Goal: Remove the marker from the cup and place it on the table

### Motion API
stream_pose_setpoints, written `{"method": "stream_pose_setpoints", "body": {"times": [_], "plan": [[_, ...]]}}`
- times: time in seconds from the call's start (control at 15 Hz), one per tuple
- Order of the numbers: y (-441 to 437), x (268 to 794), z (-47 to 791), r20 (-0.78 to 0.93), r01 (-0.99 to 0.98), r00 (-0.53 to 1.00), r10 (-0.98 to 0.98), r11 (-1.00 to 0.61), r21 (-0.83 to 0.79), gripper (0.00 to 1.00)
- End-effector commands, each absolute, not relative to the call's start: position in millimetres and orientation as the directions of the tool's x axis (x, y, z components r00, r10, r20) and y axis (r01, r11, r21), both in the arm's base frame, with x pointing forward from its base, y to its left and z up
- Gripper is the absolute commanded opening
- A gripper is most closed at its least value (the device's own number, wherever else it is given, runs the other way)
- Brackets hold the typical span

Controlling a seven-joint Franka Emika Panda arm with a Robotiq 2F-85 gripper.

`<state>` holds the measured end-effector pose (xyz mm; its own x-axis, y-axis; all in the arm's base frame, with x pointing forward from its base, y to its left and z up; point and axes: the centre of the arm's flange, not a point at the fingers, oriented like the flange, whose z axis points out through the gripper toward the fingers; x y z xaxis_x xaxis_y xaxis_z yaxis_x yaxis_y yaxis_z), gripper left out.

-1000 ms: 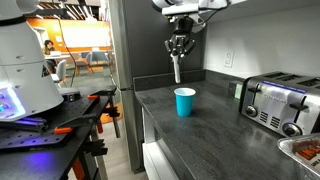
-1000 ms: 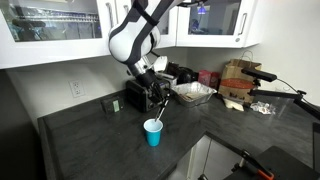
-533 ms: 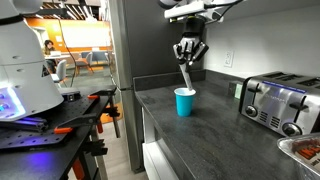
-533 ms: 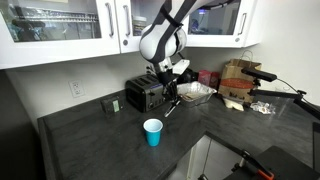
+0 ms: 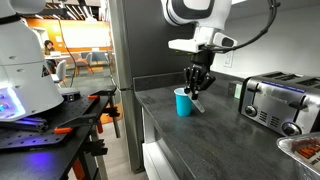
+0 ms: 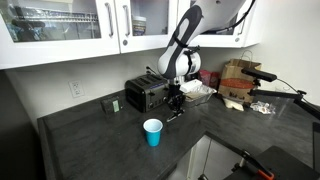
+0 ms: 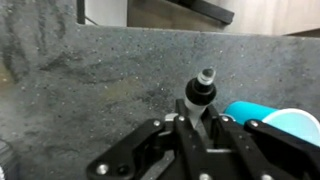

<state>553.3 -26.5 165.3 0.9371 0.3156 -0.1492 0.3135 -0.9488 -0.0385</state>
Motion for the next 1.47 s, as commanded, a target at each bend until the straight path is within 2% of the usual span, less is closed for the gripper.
{"method": "stream_pose_setpoints", "body": {"times": [0.0, 0.2, 0.47, 0.87, 0.93, 1.0, 1.07, 1.4], "plan": [[-31.3, 565.5, 144.4, -0.06, 0.145, 0.987, 0.148, -0.988, -0.051, 0.05], [-35.2, 573.5, 124.1, -0.002, -0.003, 1.0, -0.003, -0.998, -0.059, 0.05], [-38.0, 580.1, 103.4, 0.071, -0.184, 0.981, -0.183, -0.983, 0.008, 0.05], [-58.6, 587.6, 101.7, 0.098, -0.269, 0.961, -0.26, -0.958, 0.096, 0.05], [-60.0, 588.8, 101.0, 0.094, -0.271, 0.961, -0.261, -0.957, 0.104, 0.11], [-61.5, 588.6, 99.1, 0.084, -0.267, 0.962, -0.259, -0.957, 0.109, 0.46], [-62.2, 587.0, 97.6, 0.074, -0.272, 0.962, -0.264, -0.956, 0.114, 0.47], [-56.3, 577.1, 106.7, 0.014, -0.179, 0.984, -0.179, -0.975, 0.13, 0.83]]}}
